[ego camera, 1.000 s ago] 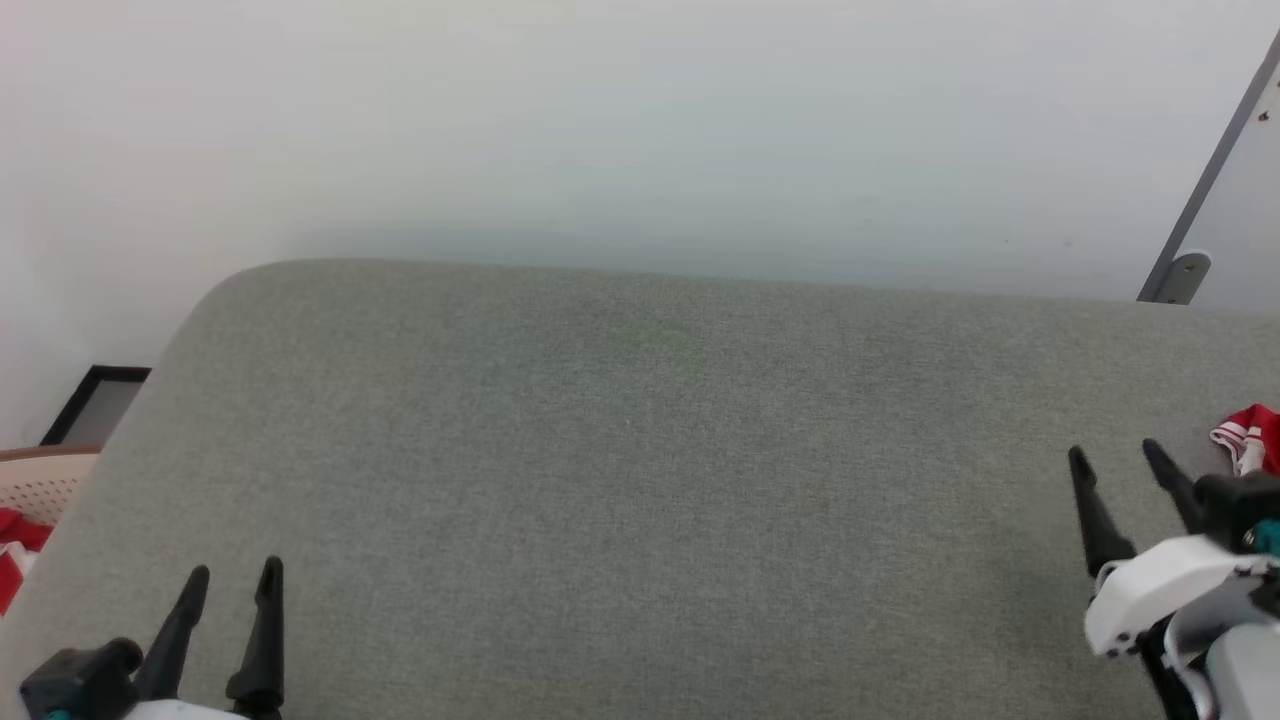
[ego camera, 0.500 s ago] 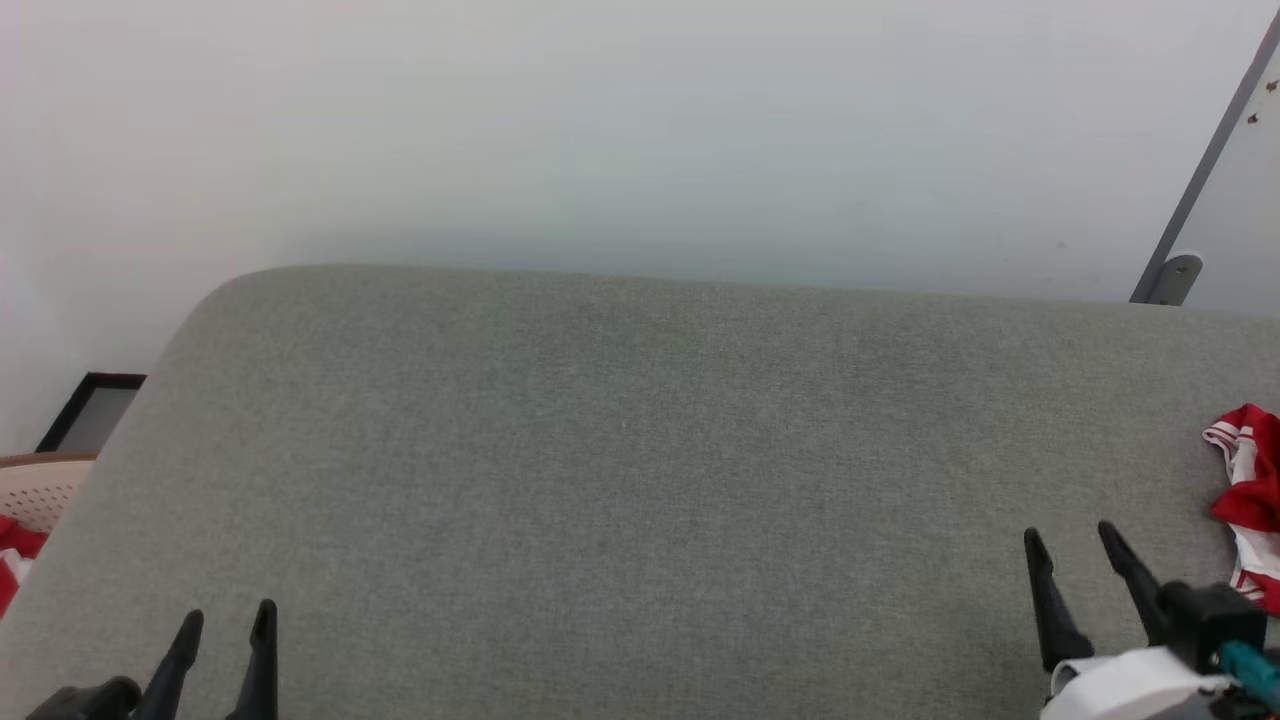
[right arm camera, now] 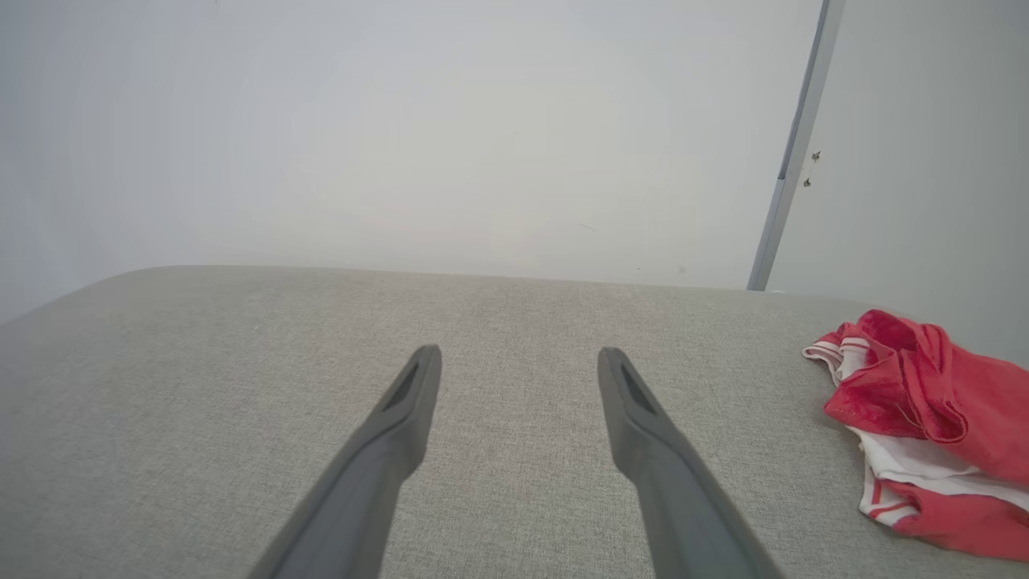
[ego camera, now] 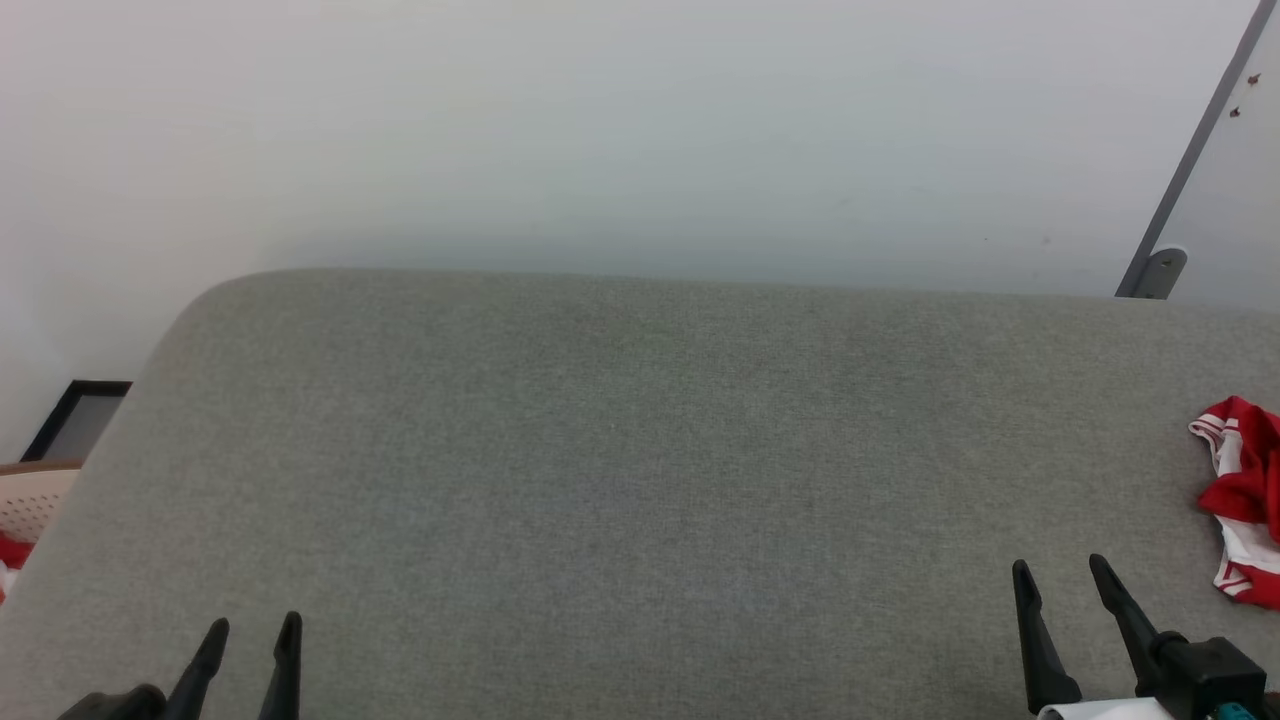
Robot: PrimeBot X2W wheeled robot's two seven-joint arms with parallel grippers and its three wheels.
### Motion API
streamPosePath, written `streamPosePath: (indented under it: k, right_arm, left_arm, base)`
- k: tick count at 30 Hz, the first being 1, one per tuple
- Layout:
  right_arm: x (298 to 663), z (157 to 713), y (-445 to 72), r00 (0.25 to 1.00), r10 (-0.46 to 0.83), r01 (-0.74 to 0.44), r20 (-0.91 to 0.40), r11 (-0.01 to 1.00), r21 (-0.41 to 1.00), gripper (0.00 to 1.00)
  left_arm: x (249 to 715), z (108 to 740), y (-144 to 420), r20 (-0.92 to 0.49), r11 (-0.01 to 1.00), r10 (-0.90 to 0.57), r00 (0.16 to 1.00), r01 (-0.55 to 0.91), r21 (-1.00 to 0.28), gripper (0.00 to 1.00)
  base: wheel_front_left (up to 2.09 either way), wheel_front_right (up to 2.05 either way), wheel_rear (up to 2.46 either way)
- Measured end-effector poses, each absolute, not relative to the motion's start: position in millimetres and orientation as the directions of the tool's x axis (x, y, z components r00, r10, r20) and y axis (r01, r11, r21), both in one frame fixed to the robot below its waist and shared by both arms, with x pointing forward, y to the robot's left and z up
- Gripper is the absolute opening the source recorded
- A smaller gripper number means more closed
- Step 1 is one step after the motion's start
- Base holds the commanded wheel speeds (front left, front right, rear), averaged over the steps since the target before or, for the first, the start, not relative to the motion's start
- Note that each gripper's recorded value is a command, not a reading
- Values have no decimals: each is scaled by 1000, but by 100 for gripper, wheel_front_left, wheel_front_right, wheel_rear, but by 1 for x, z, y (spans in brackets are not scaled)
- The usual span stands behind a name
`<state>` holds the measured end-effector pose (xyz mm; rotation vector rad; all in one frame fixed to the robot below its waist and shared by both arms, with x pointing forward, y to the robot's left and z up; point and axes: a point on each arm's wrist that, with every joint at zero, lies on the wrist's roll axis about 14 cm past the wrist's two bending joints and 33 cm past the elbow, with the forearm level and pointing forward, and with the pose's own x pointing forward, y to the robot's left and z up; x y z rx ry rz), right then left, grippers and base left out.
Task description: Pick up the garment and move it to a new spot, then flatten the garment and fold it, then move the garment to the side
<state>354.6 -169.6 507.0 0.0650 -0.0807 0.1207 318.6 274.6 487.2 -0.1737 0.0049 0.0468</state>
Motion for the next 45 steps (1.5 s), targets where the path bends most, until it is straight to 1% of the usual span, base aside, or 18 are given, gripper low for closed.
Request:
streamPosePath:
  k: [18,37,38,43,45]
  right_arm:
    - [349,518,-163,984,129,-135,120,990,46,100]
    - [349,518,-163,985,122,-129,122,990,48,100]
    - [350,518,-163,985,122,-129,122,990,49,0]
    - [345,498,-164,992,117,-120,58,991,65,0]
    - [344,494,-166,994,105,-109,41,989,100,0]
  left_arm:
    - [319,490,271,3,980,36,999,-35,-195,100]
    - [319,493,273,12,978,52,999,-49,-204,100]
    - [319,493,273,13,978,53,998,-50,-200,0]
    - [312,471,263,-48,968,55,997,-65,-241,0]
    - [311,467,261,-63,959,59,996,-74,-273,0]
  base:
    - [0,0,0]
    - [0,0,0]
    - [0,0,0]
    - [0,0,0]
    - [0,0,0]
